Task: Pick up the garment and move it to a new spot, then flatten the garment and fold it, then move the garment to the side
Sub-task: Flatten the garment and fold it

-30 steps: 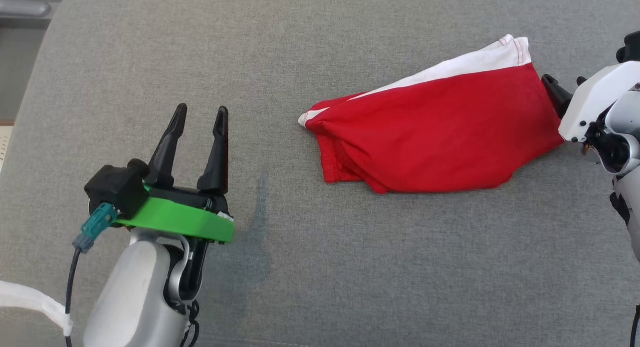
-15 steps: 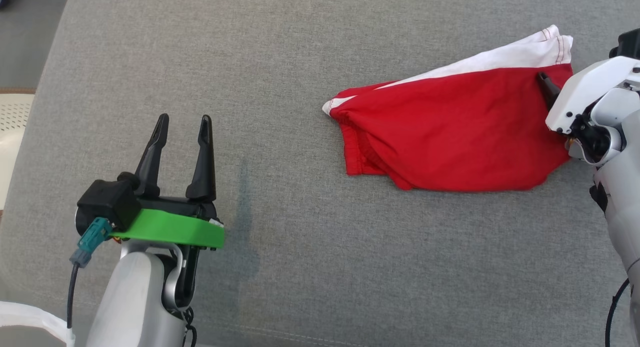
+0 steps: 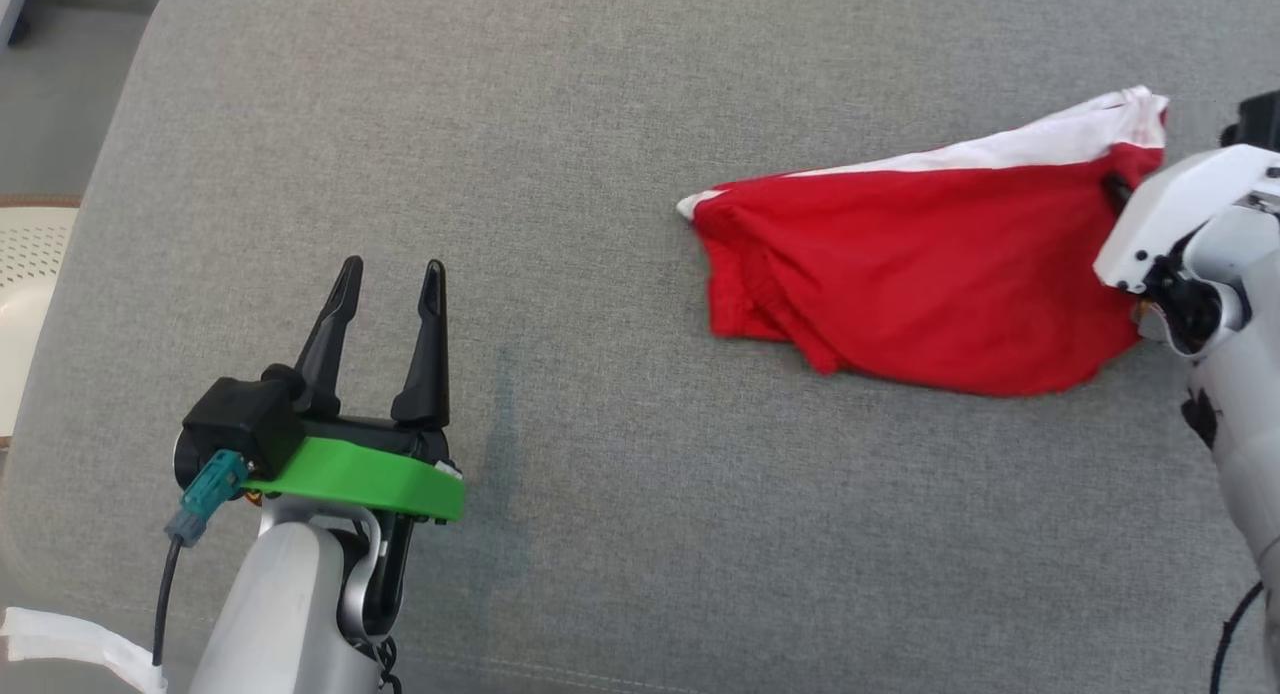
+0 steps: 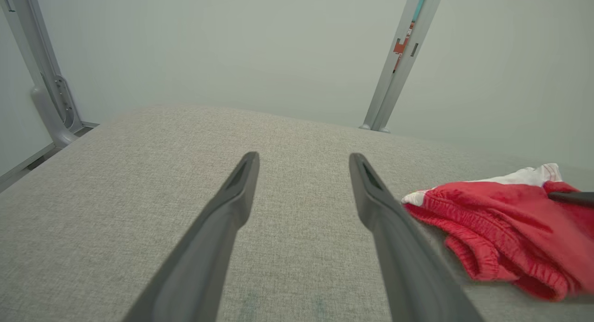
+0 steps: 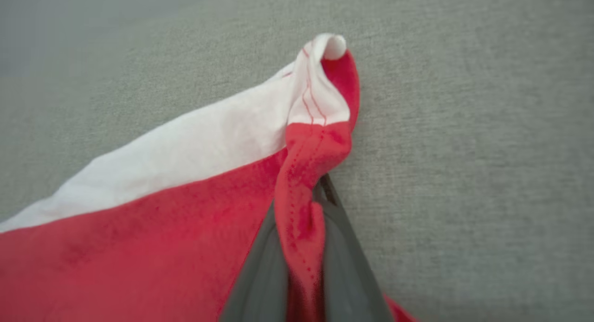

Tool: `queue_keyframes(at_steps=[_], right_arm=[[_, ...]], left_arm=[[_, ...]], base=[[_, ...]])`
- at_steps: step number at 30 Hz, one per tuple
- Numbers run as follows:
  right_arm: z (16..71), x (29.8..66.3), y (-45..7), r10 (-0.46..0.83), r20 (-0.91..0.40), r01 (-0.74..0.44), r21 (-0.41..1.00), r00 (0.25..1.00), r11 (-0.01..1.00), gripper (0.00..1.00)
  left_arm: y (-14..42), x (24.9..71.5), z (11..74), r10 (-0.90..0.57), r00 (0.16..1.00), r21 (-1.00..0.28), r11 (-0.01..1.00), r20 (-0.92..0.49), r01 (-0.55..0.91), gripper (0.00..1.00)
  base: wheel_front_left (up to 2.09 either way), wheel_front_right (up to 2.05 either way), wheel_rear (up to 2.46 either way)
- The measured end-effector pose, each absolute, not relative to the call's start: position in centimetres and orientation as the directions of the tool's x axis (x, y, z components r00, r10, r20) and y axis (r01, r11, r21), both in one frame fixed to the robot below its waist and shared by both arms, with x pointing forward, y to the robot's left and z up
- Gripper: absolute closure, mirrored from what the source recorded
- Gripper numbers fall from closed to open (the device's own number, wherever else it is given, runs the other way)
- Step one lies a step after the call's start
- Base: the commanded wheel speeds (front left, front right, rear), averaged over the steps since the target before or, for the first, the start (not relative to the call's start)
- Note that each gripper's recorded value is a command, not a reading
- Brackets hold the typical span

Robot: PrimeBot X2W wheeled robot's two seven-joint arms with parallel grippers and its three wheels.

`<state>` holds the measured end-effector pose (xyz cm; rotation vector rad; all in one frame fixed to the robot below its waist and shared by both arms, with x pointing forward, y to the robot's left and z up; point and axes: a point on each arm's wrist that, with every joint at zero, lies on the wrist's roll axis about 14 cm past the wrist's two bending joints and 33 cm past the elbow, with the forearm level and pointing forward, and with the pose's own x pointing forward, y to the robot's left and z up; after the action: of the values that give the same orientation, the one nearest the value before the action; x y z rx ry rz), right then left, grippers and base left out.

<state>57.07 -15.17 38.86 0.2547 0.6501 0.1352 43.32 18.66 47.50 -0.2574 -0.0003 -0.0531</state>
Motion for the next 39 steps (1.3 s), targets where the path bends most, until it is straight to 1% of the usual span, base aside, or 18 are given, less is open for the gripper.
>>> queue_keyframes(at_steps=[3, 10, 13, 16, 19, 24, 27, 34, 35, 36, 39], right_arm=[[39.8, 56.9, -18.6, 0.130, -0.547, 0.002, 0.233, 0.827, 0.972, 1.00], [42.5, 55.5, -25.3, -0.009, -0.478, 0.059, 0.091, 0.878, 0.994, 1.00], [44.4, 55.3, -27.2, -0.049, -0.439, 0.070, 0.031, 0.897, 0.997, 1.00], [46.4, 55.4, -27.5, -0.056, -0.408, 0.053, -0.018, 0.911, 0.998, 1.00], [47.4, 55.4, -25.6, -0.022, -0.411, 0.005, -0.042, 0.912, 0.999, 1.00], [48.5, 55.4, -20.0, 0.074, -0.444, -0.109, -0.054, 0.893, 0.993, 1.00], [47.6, 54.6, -16.0, 0.136, -0.503, -0.186, -0.051, 0.854, 0.981, 1.00], [45.6, 53.1, -9.5, 0.233, -0.589, -0.305, -0.023, 0.774, 0.952, 1.00], [45.2, 52.8, -8.9, 0.243, -0.601, -0.317, -0.020, 0.762, 0.948, 0.18], [45.0, 52.6, -8.4, 0.252, -0.607, -0.328, -0.016, 0.754, 0.944, 0.00], [45.0, 52.1, -6.8, 0.285, -0.605, -0.361, -0.004, 0.743, 0.932, 0.00]], left_arm=[[18.3, 43.2, 47.7, -0.068, 0.998, -0.255, 0.965, 0.011, 0.069, 0.00], [16.8, 43.0, 48.1, -0.113, 0.993, -0.271, 0.956, 0.022, 0.114, 0.00], [16.1, 43.0, 48.4, -0.131, 0.991, -0.274, 0.952, 0.031, 0.135, 0.00], [15.7, 43.0, 48.8, -0.143, 0.989, -0.275, 0.950, 0.040, 0.149, 0.00], [15.4, 42.9, 49.3, -0.149, 0.987, -0.281, 0.947, 0.052, 0.158, 0.00], [15.3, 42.6, 49.6, -0.152, 0.987, -0.286, 0.944, 0.059, 0.163, 0.00], [15.4, 42.3, 49.8, -0.150, 0.987, -0.286, 0.944, 0.063, 0.161, 0.00], [16.2, 41.7, 50.0, -0.127, 0.990, -0.289, 0.947, 0.065, 0.141, 0.00], [16.3, 41.6, 50.1, -0.123, 0.990, -0.288, 0.948, 0.066, 0.137, 0.00], [16.5, 41.5, 50.1, -0.118, 0.991, -0.288, 0.948, 0.067, 0.132, 0.00], [16.9, 41.3, 50.3, -0.107, 0.992, -0.286, 0.950, 0.070, 0.122, 0.00]], base=[[0.00, 0.00, 0.00], [0.00, 0.00, 0.00], [0.00, 0.00, 0.00], [0.00, 0.00, 0.00], [0.00, 0.00, 0.00], [0.00, 0.00, 0.00], [0.00, 0.00, 0.00], [0.00, 0.00, 0.00], [0.00, 0.00, 0.00], [0.00, 0.00, 0.00], [0.00, 0.00, 0.00]])
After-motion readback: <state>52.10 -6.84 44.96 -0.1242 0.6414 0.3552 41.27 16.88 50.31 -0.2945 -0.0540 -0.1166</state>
